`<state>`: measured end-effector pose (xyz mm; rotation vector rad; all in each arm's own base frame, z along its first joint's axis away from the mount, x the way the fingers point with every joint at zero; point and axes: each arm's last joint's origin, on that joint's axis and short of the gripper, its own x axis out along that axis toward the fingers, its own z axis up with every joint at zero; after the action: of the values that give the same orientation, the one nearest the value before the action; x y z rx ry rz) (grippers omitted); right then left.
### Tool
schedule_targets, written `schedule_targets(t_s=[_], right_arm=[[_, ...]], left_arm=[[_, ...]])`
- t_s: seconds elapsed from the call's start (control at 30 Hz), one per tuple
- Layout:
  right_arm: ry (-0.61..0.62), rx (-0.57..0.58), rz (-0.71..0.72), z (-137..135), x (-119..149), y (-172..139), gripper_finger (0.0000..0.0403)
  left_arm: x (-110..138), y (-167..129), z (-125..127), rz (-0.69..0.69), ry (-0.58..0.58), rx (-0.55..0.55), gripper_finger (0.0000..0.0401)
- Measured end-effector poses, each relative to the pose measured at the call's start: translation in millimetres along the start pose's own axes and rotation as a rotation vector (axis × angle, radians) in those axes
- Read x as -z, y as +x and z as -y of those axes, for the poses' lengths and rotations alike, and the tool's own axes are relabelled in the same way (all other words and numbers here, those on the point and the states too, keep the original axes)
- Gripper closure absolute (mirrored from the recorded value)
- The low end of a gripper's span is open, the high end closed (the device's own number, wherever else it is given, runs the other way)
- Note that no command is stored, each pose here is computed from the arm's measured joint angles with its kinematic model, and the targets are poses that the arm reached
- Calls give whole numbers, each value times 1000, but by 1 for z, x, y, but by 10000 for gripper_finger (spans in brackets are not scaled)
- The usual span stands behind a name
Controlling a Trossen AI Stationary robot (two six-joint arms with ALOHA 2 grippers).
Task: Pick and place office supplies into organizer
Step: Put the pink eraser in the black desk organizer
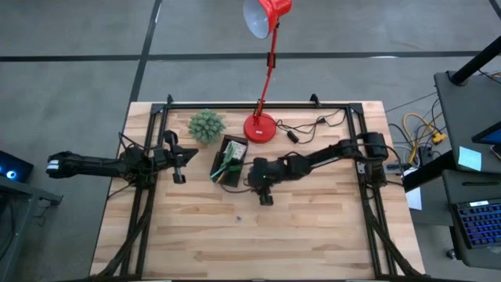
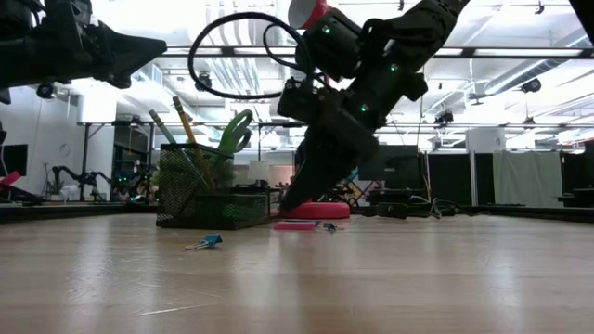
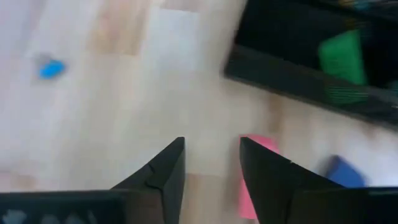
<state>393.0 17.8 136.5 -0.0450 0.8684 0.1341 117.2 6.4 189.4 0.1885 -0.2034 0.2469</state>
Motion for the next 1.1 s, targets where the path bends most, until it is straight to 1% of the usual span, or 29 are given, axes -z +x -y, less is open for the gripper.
schedule_targets(t_s=[0.13,0.2,0.27,0.33,0.4,0.63,0.9,1.1], right_arm=[[-59,151,-14,-1,0,0,240],[-72,189,-19,0,0,0,229],[-69,171,-17,0,0,0,221],[-60,116,-12,0,0,0,216],[-60,90,-16,-1,1,0,215],[-50,92,-88,1,10,4,218],[-21,92,-107,7,15,10,222],[-7,88,-110,8,15,10,241]], left_arm=[[0,0,0,1,0,0,401],[0,0,0,1,0,0,401],[0,0,0,1,0,0,401],[0,0,0,2,0,0,401],[0,0,0,0,0,0,401],[0,0,0,1,0,0,401],[0,0,0,1,0,0,401],[0,0,0,1,0,0,401]])
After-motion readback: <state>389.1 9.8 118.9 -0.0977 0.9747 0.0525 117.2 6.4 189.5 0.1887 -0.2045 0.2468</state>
